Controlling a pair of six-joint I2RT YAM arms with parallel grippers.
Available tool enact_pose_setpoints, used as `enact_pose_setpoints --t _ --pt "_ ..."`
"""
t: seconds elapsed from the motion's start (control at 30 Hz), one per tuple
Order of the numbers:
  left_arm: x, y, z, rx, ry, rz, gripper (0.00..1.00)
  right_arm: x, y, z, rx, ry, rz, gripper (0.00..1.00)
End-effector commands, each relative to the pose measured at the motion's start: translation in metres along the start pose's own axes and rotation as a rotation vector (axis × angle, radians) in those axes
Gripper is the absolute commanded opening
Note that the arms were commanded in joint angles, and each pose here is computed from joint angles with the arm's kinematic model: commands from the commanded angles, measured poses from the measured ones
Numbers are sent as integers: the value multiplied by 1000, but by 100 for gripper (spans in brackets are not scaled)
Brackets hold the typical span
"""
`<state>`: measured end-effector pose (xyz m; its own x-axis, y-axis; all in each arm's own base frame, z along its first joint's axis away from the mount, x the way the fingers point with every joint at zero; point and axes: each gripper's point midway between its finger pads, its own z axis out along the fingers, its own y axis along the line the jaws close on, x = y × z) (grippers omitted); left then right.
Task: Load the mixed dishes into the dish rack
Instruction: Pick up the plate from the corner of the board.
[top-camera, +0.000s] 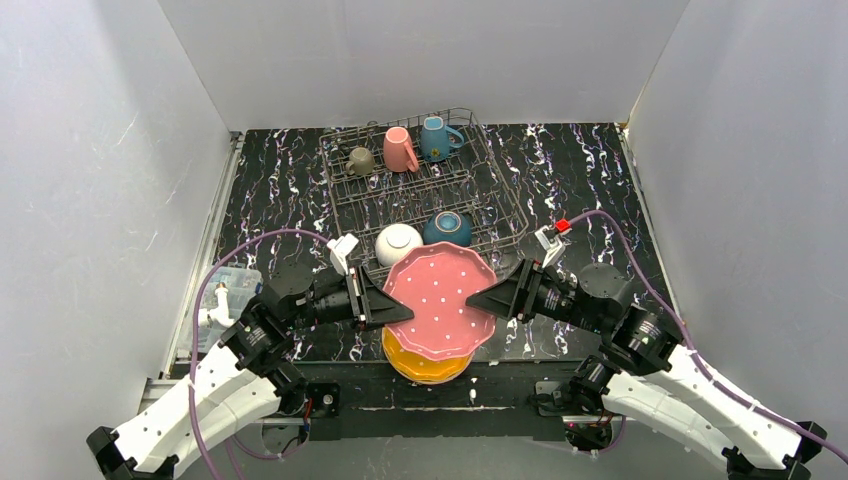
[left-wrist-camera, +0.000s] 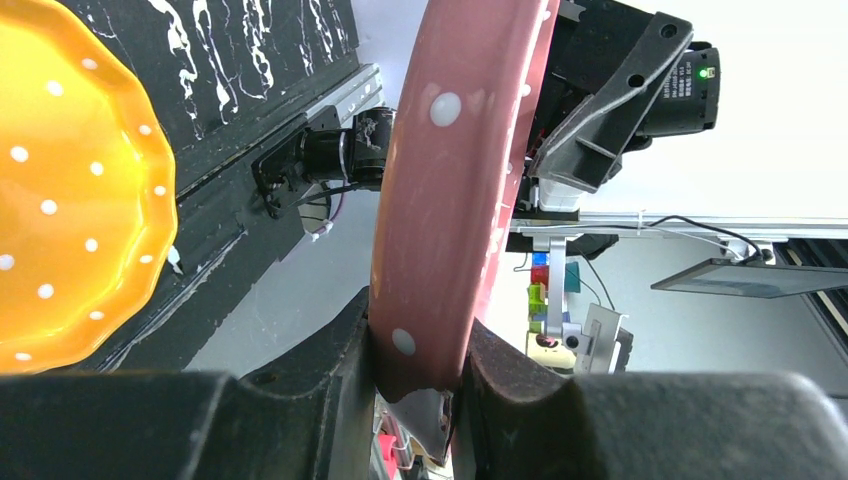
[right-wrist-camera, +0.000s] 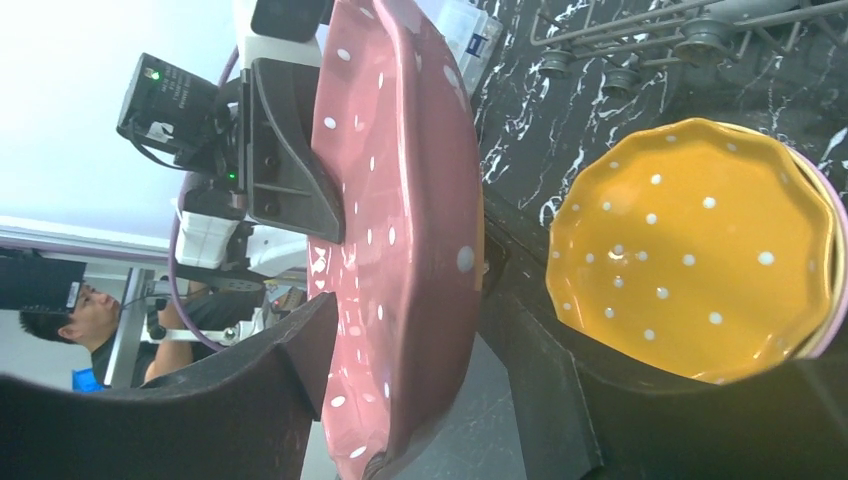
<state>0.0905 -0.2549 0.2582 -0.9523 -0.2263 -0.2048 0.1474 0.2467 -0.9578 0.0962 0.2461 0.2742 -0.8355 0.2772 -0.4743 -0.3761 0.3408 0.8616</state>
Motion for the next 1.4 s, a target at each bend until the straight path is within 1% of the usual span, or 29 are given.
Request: enact_pose_setpoints --t 0.0,0.33,0.67,0.8,0.87,0.97,1.0,1.2,1.23,1.37 --pt "-1 -56 -16 208 -16 95 0 -11 25 -2 -116 -50 -3 68" --pt "-1 -57 -16 214 -15 101 0 -12 36 0 -184 -56 22 61" --pt "1 -53 -14 205 -5 98 0 -13 39 2 -201 -55 28 49" --pt "1 -52 -13 201 -1 98 0 -13 38 3 -202 -56 27 38" --pt "1 -51 -13 198 2 98 0 -13 38 3 -200 -54 29 29" --pt "1 -49 -11 192 8 96 0 -13 38 3 -201 -56 29 5" --pt "1 -48 -10 189 9 93 0 -13 39 3 -201 -56 28 1" --pt "0 -35 -5 146 11 74 0 -16 39 1 -188 -69 21 1" --pt "0 -33 -4 138 10 71 2 -17 39 1 -186 -73 19 1" --pt "-1 -22 -1 101 2 68 18 -20 39 0 -173 -86 10 1"
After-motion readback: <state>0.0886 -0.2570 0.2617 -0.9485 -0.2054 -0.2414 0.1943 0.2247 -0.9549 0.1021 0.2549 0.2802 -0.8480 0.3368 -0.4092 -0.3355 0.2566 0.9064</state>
